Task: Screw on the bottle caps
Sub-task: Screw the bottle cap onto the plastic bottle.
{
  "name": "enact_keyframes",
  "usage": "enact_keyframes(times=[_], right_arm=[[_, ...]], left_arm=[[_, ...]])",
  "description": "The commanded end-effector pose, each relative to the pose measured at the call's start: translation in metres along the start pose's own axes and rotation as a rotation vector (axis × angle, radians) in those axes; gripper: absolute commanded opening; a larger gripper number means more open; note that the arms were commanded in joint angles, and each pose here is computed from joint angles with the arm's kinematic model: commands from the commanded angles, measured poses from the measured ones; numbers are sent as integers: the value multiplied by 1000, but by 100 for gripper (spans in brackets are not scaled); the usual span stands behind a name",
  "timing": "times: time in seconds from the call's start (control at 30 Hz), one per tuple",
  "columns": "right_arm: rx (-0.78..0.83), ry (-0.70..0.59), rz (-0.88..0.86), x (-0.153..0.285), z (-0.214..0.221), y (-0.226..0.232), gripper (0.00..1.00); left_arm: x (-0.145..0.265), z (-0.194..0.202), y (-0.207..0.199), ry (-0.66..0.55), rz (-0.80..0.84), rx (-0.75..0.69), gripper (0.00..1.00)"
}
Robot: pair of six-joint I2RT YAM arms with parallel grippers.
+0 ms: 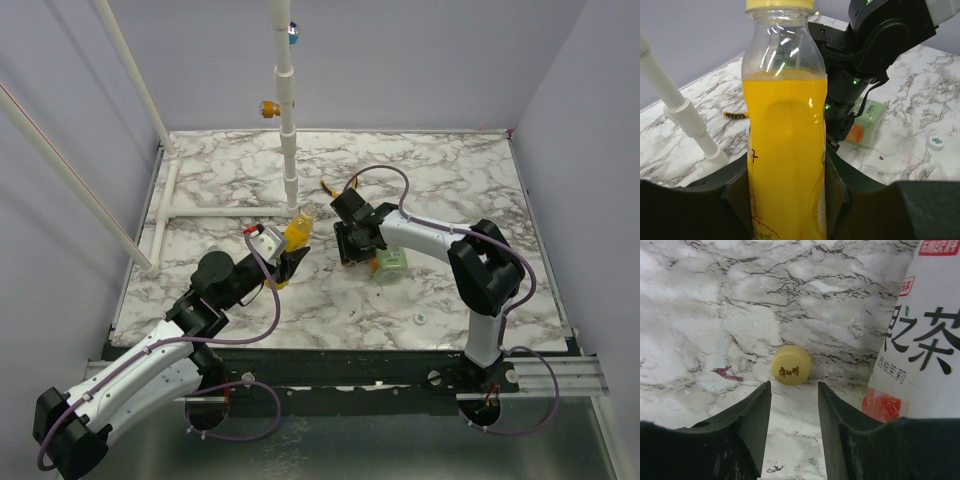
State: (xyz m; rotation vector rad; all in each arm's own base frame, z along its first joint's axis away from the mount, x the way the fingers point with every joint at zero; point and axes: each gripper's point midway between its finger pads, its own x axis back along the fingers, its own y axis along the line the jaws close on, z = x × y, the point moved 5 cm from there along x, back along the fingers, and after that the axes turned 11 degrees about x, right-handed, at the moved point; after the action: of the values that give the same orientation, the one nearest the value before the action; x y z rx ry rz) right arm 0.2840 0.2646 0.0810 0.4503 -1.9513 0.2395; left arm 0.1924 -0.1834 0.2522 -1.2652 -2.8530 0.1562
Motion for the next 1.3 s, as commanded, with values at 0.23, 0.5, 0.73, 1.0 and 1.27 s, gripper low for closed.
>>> enact_keyframes(times=[0.23, 0.5, 0.73, 1.0, 1.27], right_arm=[[3, -5, 54, -15, -5, 3, 47], [1, 24, 68, -24, -1, 5, 45], [2, 32, 40, -17, -3, 9, 27], [-62, -173, -218, 96, -44, -6, 24], [-51, -336, -557, 211, -35, -2, 25]], left_arm=[[0, 2, 0, -14, -3, 13, 33], [0, 1, 0, -17, -5, 13, 33], [0, 3, -3, -9, 20, 1, 33], [-10, -6, -14, 16, 132, -75, 31], [-12, 0, -34, 73, 288, -32, 29]])
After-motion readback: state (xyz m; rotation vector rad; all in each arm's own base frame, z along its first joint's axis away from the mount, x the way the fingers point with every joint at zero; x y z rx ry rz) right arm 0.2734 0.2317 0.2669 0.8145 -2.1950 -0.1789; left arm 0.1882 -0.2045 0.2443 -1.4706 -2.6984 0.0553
